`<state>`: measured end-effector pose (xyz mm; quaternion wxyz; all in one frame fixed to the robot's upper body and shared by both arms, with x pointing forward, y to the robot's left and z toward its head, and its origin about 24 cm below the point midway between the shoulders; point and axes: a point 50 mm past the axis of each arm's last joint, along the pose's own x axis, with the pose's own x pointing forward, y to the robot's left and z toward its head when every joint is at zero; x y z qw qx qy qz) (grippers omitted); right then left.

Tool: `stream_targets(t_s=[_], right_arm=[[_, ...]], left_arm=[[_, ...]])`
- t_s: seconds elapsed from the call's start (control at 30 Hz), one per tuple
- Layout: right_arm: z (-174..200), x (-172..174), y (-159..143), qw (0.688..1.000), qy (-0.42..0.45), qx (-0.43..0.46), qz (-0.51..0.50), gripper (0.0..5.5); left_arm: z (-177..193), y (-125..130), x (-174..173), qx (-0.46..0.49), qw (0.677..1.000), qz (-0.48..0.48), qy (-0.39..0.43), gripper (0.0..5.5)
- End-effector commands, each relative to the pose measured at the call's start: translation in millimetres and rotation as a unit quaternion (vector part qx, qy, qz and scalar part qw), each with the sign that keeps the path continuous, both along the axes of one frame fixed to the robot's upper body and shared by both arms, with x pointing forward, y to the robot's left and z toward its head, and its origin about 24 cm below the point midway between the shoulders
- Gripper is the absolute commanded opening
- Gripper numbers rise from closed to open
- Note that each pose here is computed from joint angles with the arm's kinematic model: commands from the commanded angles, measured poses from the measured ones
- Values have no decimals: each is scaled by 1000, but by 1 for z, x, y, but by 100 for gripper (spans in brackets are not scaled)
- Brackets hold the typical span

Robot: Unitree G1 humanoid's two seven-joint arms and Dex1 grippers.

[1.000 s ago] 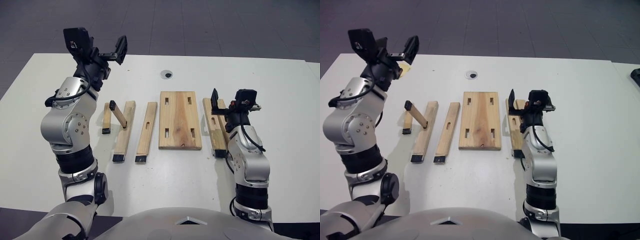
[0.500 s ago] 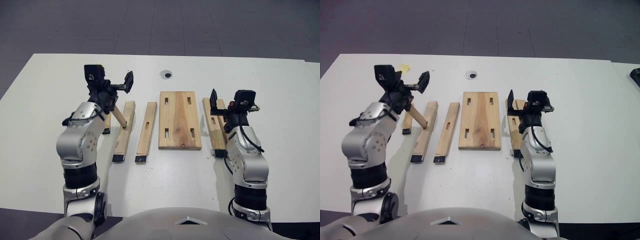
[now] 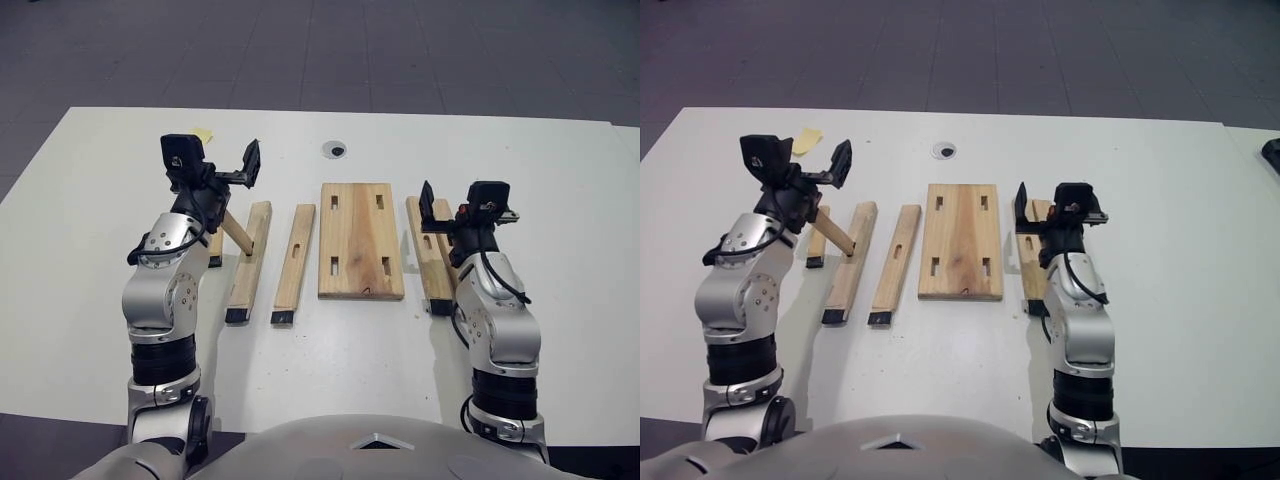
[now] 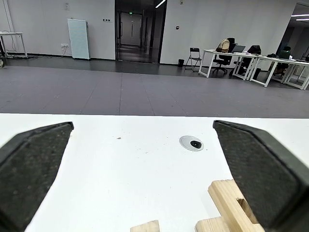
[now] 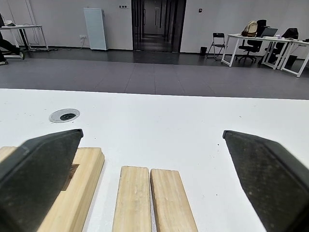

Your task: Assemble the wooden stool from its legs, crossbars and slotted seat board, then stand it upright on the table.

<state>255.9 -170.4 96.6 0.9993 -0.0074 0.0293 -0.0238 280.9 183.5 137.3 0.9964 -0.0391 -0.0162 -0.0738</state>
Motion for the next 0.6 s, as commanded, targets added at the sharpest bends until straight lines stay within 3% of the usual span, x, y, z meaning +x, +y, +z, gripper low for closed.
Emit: stream_targets(t_s=[0.03, 0.2, 0.33, 0.47, 0.6], right_arm=[[-2, 1, 0, 1000, -2, 3, -9, 540], [-4, 2, 0, 1000, -3, 6, -14, 540], [-5, 1, -1, 1000, -3, 7, -17, 540], [-6, 1, 0, 1000, -3, 9, -19, 540], [-9, 1, 1, 1000, 1, 10, -17, 540]], left_arm=[[7, 4, 4, -2, 1000, -1, 4, 537], [34, 5, 9, -9, 999, 5, -40, 537], [34, 3, 6, -7, 999, 3, -37, 537], [12, -3, -1, -1, 1000, -6, 4, 537], [-33, -5, -10, 54, 995, -11, 84, 537]])
